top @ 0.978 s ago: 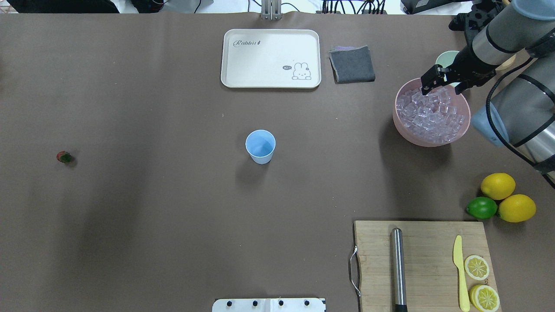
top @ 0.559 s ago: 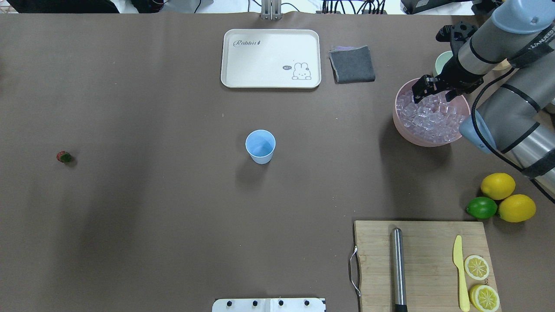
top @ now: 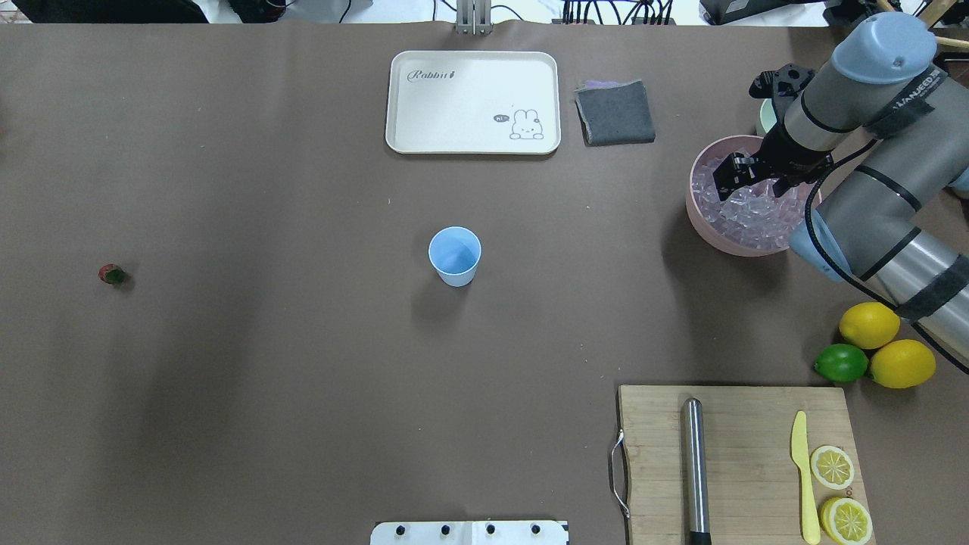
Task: Put ice and strawberries in cup
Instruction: 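Lower the right gripper into the pink bowl and grasp an ice cube, then carry the ice cube with the right gripper over the blue cup, then open the right gripper to drop the ice cube into the cup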
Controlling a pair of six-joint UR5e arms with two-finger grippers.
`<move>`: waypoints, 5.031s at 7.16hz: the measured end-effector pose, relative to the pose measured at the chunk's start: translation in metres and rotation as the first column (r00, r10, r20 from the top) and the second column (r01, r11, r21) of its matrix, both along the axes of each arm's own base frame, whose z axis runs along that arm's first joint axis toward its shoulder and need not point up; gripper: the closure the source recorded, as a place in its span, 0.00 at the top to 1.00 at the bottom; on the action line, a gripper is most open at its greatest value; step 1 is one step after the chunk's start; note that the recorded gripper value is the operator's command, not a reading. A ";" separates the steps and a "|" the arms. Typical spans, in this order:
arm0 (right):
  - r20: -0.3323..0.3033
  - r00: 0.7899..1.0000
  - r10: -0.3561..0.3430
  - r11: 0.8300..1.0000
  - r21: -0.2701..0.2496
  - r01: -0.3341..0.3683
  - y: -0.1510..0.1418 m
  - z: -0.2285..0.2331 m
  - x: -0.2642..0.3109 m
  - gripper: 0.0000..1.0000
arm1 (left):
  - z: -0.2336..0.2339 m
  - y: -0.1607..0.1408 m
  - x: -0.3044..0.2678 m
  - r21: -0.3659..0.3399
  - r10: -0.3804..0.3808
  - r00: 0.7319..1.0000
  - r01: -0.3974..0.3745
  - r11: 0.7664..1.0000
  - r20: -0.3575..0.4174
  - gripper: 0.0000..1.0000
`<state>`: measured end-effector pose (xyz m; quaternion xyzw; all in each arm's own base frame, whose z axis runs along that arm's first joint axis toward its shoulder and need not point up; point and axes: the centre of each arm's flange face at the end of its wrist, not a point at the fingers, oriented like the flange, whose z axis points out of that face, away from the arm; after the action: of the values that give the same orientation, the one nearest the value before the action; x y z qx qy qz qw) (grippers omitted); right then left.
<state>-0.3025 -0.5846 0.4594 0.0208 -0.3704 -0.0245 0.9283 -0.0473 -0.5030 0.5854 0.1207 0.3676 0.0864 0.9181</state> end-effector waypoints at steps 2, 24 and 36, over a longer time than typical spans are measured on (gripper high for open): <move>-0.005 1.000 -0.010 1.000 -0.008 0.010 0.003 0.005 -0.006 0.92 | -0.001 0.000 0.000 0.002 0.000 1.000 0.000 1.000 0.000 0.98; 0.365 0.926 0.097 0.994 -0.082 -0.072 0.060 -0.215 -0.110 0.00 | -0.005 -0.002 0.001 0.011 0.002 1.000 -0.002 1.000 0.001 0.98; 0.346 0.925 0.160 0.987 -0.069 -0.145 0.105 -0.288 -0.254 0.99 | 0.004 0.001 0.000 -0.003 0.005 1.000 -0.005 1.000 0.002 0.98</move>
<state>-0.5568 -0.4800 0.1709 0.0341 -0.5274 0.0598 0.8468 -0.0471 -0.5025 0.5896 0.1184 0.3670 0.0886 0.9184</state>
